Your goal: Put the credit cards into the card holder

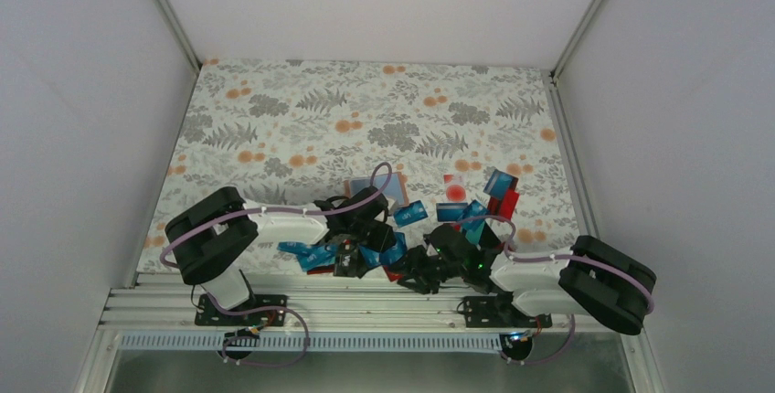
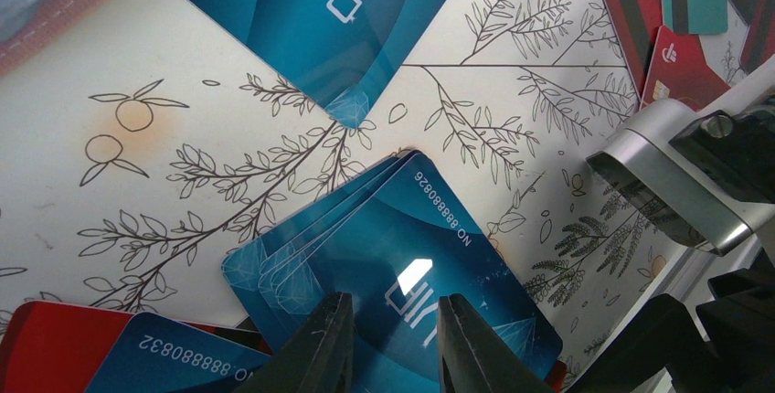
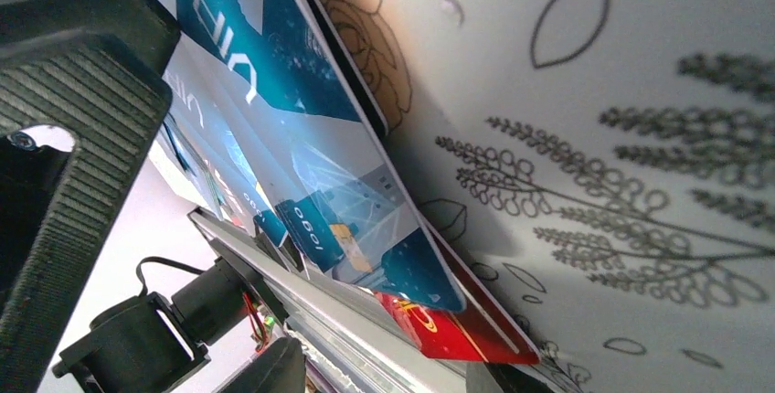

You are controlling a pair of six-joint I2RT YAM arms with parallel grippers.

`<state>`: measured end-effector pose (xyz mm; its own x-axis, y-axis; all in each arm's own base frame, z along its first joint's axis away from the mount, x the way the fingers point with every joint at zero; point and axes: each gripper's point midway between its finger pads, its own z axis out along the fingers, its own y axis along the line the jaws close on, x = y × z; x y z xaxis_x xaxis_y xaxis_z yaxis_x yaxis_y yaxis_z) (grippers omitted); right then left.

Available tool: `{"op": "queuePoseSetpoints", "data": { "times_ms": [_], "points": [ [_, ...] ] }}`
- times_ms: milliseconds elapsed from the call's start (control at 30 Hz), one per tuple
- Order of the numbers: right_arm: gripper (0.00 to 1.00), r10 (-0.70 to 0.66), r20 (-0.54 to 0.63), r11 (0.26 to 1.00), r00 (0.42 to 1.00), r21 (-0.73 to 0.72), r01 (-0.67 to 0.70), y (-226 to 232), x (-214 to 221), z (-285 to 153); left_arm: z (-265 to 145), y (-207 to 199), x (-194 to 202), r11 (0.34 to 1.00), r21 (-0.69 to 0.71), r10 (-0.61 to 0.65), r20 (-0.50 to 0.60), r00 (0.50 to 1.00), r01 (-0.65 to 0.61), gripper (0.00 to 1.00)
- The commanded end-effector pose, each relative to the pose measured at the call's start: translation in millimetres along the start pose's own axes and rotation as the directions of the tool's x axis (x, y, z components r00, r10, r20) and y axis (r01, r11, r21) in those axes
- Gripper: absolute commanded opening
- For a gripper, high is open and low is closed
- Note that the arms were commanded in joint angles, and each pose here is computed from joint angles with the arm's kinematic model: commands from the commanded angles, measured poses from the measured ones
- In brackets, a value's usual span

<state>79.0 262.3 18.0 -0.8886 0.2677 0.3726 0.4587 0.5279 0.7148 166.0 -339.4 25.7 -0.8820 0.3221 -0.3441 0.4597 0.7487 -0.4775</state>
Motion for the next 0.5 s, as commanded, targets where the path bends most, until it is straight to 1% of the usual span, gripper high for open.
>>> {"op": "queuePoseSetpoints", "data": {
  "times_ms": [0,167,467],
  "points": [
    [0.45,0.075,0.062,0.993,0.995,0.088,-0.081,-22.0,-9.1,4.1,2.5,20.5,32.5,0.998,-0.059,-0.037,-0.097,0.995,0.031,0.24],
    [0.44,0.070,0.122,0.996,0.990,0.042,-0.076,-12.9,-15.3,-6.0,3.8,22.4,36.3,0.998,-0.055,-0.044,-0.099,0.994,0.039,0.24],
    [0.42,0.002,0.214,0.999,0.977,-0.047,0.008,19.9,-22.9,-23.3,4.7,21.4,35.3,0.998,-0.048,-0.053,-0.093,0.994,0.049,0.24]
  ]
}}
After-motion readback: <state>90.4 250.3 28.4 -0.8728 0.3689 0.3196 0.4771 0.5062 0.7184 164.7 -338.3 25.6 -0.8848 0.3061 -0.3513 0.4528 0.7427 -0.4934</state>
